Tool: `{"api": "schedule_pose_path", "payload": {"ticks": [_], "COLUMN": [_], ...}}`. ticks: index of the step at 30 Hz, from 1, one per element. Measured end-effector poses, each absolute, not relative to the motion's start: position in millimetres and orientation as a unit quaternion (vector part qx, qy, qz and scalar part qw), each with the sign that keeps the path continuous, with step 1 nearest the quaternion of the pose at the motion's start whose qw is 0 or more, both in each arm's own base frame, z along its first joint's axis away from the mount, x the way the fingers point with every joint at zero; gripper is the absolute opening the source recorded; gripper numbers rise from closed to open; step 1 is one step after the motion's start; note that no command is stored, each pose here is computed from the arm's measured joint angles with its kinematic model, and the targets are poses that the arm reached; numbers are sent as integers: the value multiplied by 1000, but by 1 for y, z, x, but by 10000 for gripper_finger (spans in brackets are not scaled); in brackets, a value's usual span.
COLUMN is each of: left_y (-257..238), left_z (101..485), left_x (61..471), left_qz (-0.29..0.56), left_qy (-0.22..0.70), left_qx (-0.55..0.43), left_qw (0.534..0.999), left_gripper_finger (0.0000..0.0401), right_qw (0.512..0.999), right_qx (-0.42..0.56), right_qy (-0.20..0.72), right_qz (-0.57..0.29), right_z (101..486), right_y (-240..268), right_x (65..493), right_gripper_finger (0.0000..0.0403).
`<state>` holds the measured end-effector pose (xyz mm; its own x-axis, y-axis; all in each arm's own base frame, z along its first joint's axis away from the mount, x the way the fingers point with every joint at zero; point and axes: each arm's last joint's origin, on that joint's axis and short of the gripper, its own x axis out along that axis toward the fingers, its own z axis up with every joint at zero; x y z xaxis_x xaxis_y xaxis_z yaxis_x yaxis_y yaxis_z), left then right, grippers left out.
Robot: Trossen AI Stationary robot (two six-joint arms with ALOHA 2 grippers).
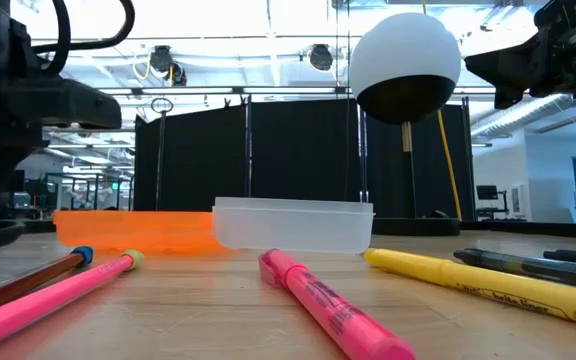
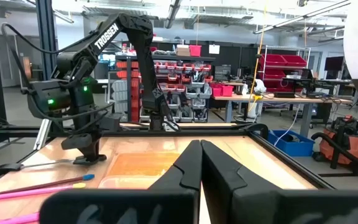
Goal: Pick & place school supplies into a supply box
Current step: Put the black scissors into the orange supply box
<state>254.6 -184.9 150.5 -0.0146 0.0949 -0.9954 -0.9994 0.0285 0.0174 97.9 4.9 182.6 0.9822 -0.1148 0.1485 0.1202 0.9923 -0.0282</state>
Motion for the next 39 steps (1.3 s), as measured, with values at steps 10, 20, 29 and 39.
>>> {"api": "schedule_pose_path", "payload": {"ticks": [10, 20, 29, 39], "left_y": [-180, -135, -76, -14], "left_z": [196, 267, 281, 282], "left_x": [264, 291, 315, 346], "left_qz": [490, 482, 476, 423], "left_qy": [503, 512, 514, 461], "left_qx": [-463, -415, -422, -469], "left_qw": [540, 578, 575, 623], "left_gripper_finger": [59, 59, 59, 59], "right_qw": [996, 996, 996, 996], "right_qx": [-20, -20, -20, -20], "right_qy": [-67, -67, -67, -67], "right_qz": [-59, -59, -59, -60], "right_z": [181, 181, 181, 181], "right_y": [5, 5, 5, 5], "right_x": [98, 98, 98, 98], "right_gripper_finger": [0, 0, 0, 0]}}
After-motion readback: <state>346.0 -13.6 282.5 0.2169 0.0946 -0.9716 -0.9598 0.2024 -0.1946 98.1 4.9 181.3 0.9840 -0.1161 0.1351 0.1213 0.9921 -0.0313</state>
